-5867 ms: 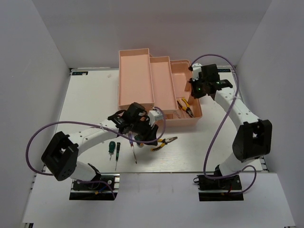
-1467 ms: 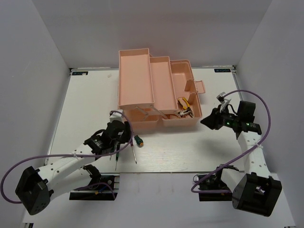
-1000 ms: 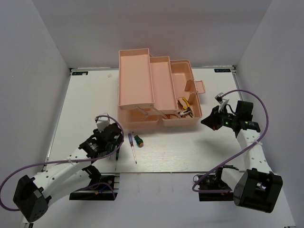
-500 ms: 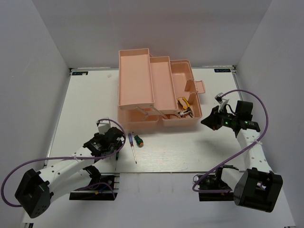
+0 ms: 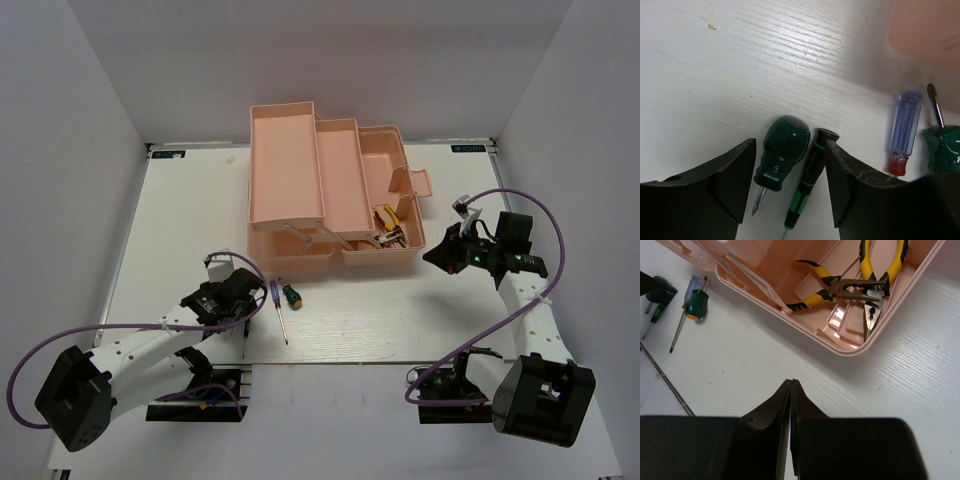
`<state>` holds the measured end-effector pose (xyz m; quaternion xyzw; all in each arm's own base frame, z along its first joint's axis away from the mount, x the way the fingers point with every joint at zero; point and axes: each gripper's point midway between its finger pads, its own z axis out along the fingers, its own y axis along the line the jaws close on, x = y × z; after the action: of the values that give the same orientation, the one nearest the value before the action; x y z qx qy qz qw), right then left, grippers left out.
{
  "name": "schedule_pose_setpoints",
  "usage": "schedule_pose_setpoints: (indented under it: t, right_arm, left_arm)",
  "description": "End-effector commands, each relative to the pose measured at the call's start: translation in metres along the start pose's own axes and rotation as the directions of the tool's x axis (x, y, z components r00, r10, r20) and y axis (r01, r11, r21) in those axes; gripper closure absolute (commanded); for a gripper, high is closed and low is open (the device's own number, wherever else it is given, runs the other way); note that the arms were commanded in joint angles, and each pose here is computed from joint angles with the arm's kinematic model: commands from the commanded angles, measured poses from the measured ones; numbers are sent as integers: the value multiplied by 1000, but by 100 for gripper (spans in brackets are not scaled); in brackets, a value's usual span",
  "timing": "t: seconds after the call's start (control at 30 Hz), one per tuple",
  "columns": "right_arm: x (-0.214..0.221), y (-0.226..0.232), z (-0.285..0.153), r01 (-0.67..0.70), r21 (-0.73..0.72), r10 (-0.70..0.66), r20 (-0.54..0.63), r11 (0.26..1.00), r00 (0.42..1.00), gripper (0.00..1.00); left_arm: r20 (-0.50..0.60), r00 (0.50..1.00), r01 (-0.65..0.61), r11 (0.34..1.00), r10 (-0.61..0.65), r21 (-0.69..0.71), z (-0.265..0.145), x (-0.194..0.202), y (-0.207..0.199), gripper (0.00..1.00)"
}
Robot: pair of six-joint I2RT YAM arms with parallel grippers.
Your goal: Sort the tools into containers
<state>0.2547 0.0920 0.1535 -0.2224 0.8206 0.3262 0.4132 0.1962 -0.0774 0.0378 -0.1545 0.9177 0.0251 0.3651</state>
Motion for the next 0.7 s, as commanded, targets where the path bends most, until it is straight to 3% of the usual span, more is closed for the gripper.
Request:
schedule_pose_setpoints:
  t: [0.0, 0.33, 0.67]
  right_arm:
    - [-16, 3, -4, 26, -7, -26, 32, 1000, 999, 93]
    - [-20, 6, -7, 43, -7, -43, 48, 999, 998, 92]
    - [-20, 9, -7, 47, -17, -46, 52, 999, 998, 92]
  left_arm:
    - [10, 999, 40, 999, -40, -19, 0, -2, 3, 33]
    - [-45, 998, 37, 996, -41, -82, 2, 12, 13, 35]
    - [-92, 994, 49, 997, -54, -52, 6, 22, 3, 35]
